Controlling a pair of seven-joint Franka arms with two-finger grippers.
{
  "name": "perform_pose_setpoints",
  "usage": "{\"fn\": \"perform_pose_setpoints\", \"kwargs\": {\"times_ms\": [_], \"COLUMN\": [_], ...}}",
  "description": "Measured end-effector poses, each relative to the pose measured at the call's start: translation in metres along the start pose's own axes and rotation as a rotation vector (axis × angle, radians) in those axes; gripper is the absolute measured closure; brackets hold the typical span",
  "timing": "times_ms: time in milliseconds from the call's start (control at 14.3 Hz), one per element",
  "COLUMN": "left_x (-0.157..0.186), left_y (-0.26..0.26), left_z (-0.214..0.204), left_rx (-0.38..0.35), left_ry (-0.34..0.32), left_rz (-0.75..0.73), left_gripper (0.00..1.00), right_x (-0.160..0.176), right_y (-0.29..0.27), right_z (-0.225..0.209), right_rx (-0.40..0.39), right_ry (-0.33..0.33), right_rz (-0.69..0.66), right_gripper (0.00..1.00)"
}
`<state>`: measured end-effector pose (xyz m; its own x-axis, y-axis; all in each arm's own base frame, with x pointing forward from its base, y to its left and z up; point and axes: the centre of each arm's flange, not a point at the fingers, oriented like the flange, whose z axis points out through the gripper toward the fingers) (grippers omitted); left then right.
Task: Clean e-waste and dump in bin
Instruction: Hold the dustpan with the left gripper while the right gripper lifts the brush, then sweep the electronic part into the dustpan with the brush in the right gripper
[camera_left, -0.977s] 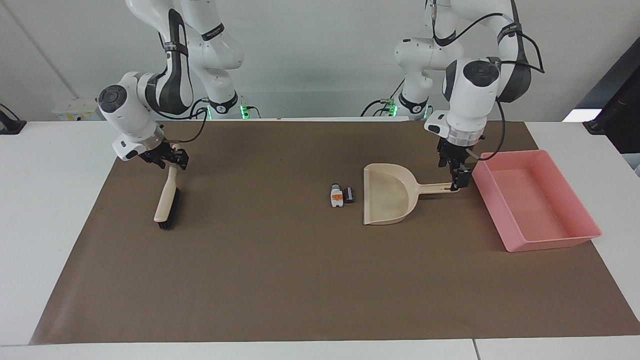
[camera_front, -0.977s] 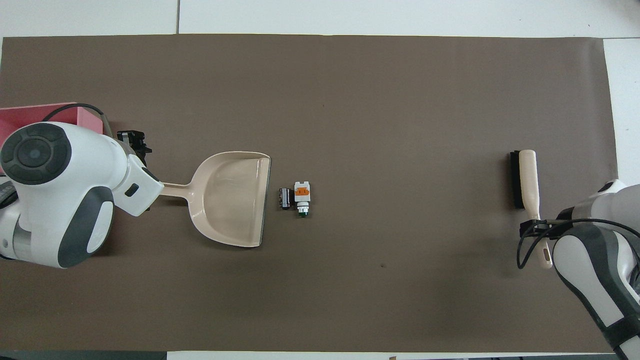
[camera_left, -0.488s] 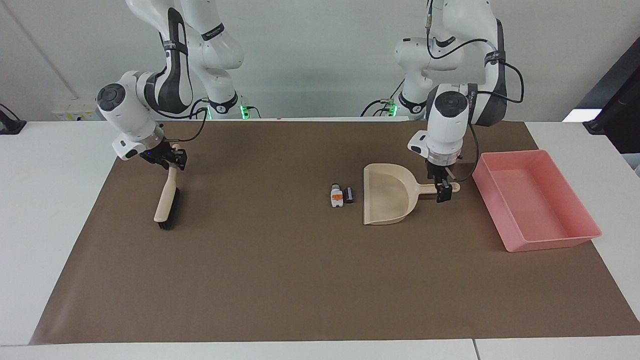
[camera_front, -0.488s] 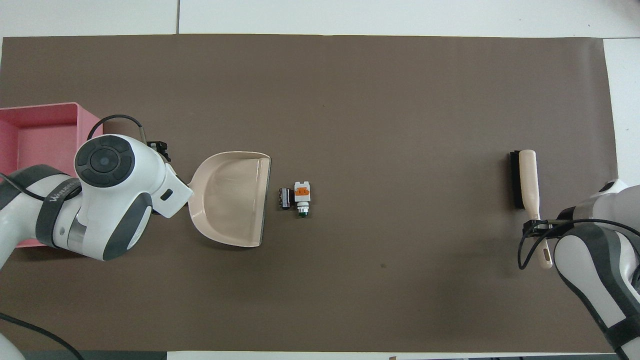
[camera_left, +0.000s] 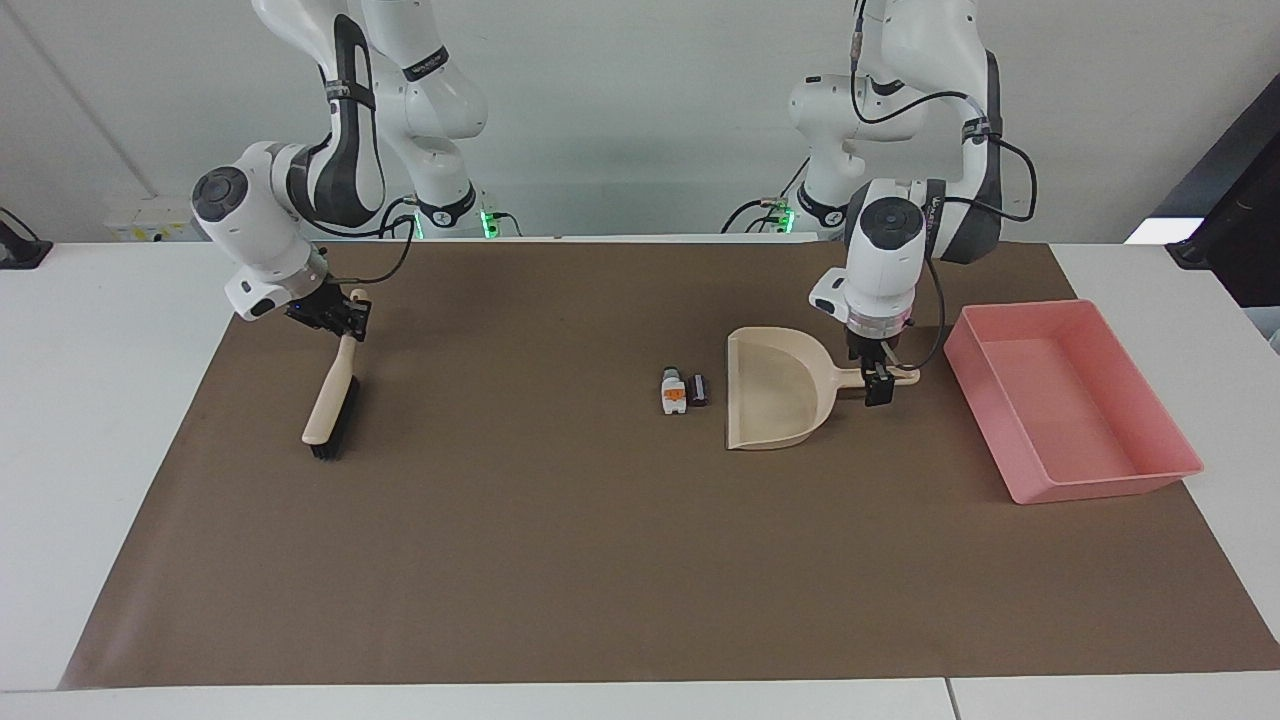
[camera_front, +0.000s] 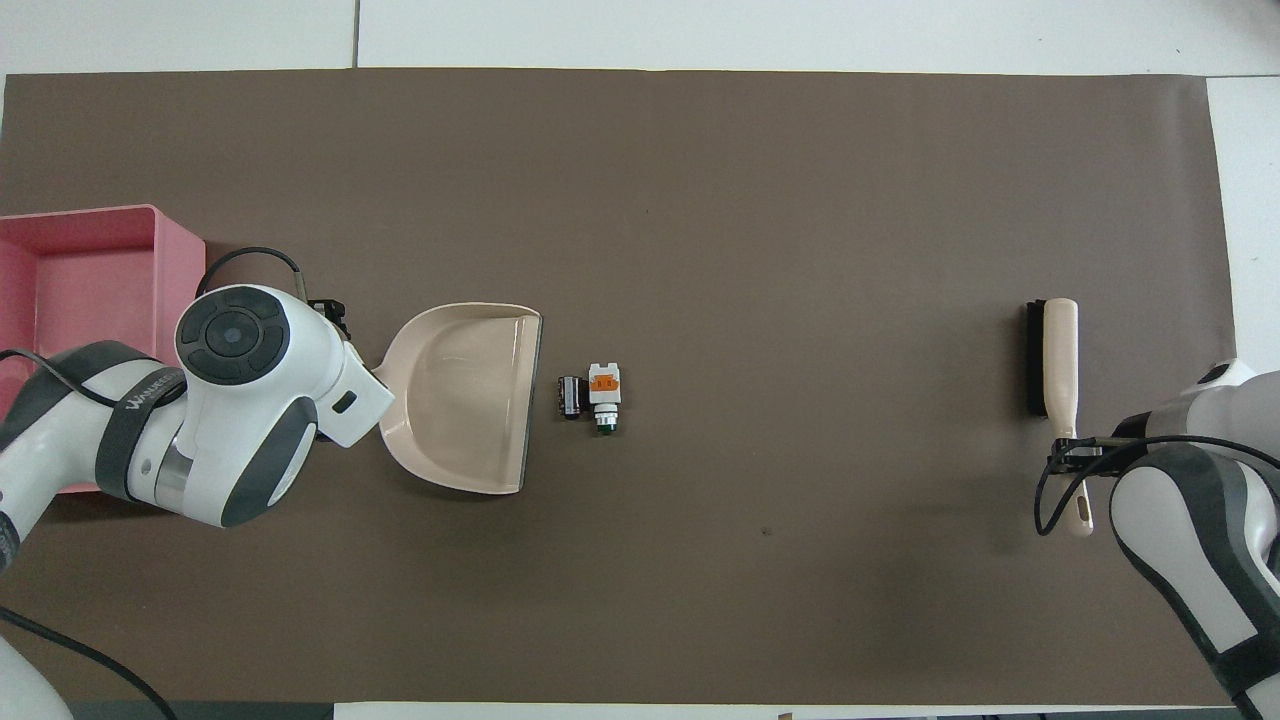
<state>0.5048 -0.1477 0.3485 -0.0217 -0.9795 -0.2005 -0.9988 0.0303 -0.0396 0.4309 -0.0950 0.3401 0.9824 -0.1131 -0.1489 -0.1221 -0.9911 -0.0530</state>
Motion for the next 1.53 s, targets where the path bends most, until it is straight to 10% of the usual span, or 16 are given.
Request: {"fn": "perform_pose_setpoints", "kwargs": {"times_ms": [349,698,1535], "left_x": [0.000,0.001,-0.001], "left_y": [0.002,0.002,-0.005], "left_z": [0.003,0.002,-0.015], "left_rx": [-0.006,-0.001,0.015], "left_ry": [-0.002,-0.002,-0.125], "left_rz": [0.001,0.003,0.158], "left_gripper": [0.11,0.66,0.66], "right_x": [0.014,0.012,-0.064], "right_y": [-0.023,-0.120,-0.350], "right_z": [-0.046,-0.090,-0.031], "right_rx": [-0.002,-0.072,-0.225], "right_ry": [-0.033,-0.106,-0.130], "right_rz": [-0.042,-0.131,-0.197], "right_gripper": [0.74,0.74,0.74]}}
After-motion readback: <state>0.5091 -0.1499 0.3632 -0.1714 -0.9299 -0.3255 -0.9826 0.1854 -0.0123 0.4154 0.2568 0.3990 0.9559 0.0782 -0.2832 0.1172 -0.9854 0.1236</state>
